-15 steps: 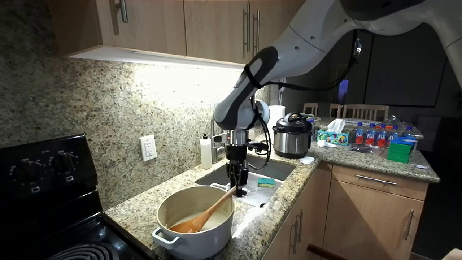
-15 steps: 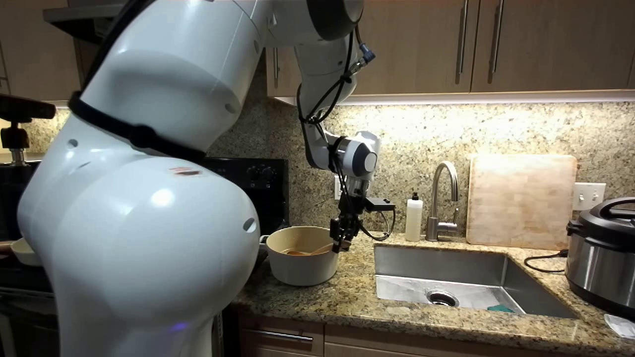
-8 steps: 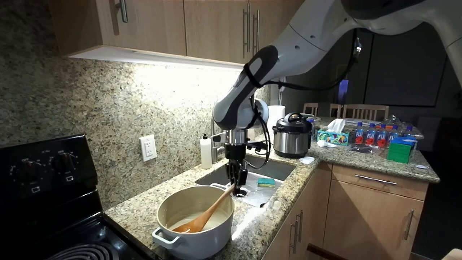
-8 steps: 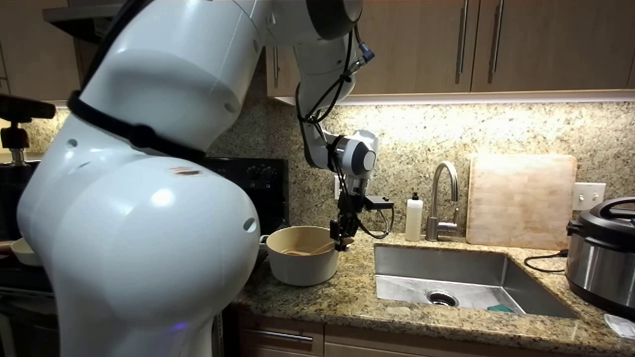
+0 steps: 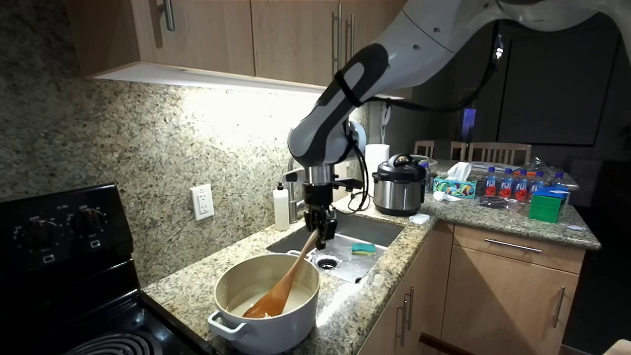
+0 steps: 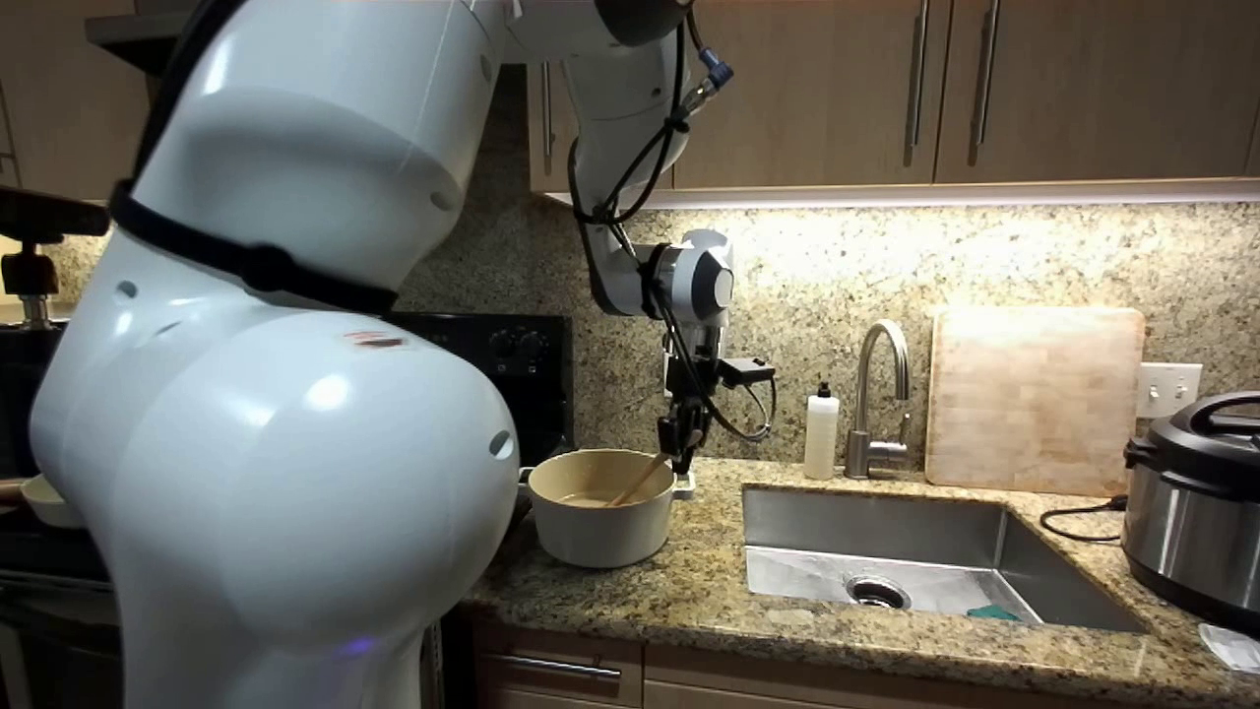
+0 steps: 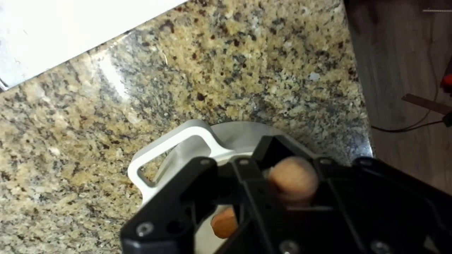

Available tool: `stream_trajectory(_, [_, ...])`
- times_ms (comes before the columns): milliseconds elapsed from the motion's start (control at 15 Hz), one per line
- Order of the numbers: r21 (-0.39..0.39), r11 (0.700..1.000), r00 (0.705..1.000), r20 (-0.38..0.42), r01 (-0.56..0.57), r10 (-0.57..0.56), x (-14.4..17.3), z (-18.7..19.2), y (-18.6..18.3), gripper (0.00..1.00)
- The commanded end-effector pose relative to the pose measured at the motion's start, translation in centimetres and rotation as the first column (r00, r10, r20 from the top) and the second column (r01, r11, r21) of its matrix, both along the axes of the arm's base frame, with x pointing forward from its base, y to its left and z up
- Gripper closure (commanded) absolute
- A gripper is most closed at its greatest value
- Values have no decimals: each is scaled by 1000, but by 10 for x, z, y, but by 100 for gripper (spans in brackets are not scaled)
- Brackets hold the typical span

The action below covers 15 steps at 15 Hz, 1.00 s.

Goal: Pick up the cooking stick and stir in the pot

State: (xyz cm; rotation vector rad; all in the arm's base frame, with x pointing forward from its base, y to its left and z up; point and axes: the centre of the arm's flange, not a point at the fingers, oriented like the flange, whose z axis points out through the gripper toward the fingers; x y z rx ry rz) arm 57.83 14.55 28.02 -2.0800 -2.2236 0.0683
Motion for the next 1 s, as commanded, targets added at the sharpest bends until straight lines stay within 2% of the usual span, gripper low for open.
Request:
stream_trajectory(0, [-42, 997, 998, 30, -57, 58, -11, 18, 10, 96])
stream_trajectory(133, [-50, 995, 995, 39, -87, 89, -10, 21, 16, 96])
stream_trajectory(200, [-58, 993, 994, 42, -102, 105, -11, 21, 19, 66])
stream_trajectory(333, [-74, 988, 990, 43, -132, 135, -11, 22, 26, 60])
stream_trajectory(667, [-88, 982, 984, 45, -168, 173, -13, 23, 33, 28])
stream_trajectory(733, [-94, 981, 983, 45, -171, 176, -13, 23, 33, 71])
stream_trajectory(800, [-98, 979, 982, 46, -177, 182, -13, 23, 33, 67])
stream_trajectory(867, [-105, 977, 981, 41, -183, 189, -14, 22, 33, 69])
stream_trajectory(933, [-108, 976, 980, 34, -190, 194, -13, 21, 31, 24])
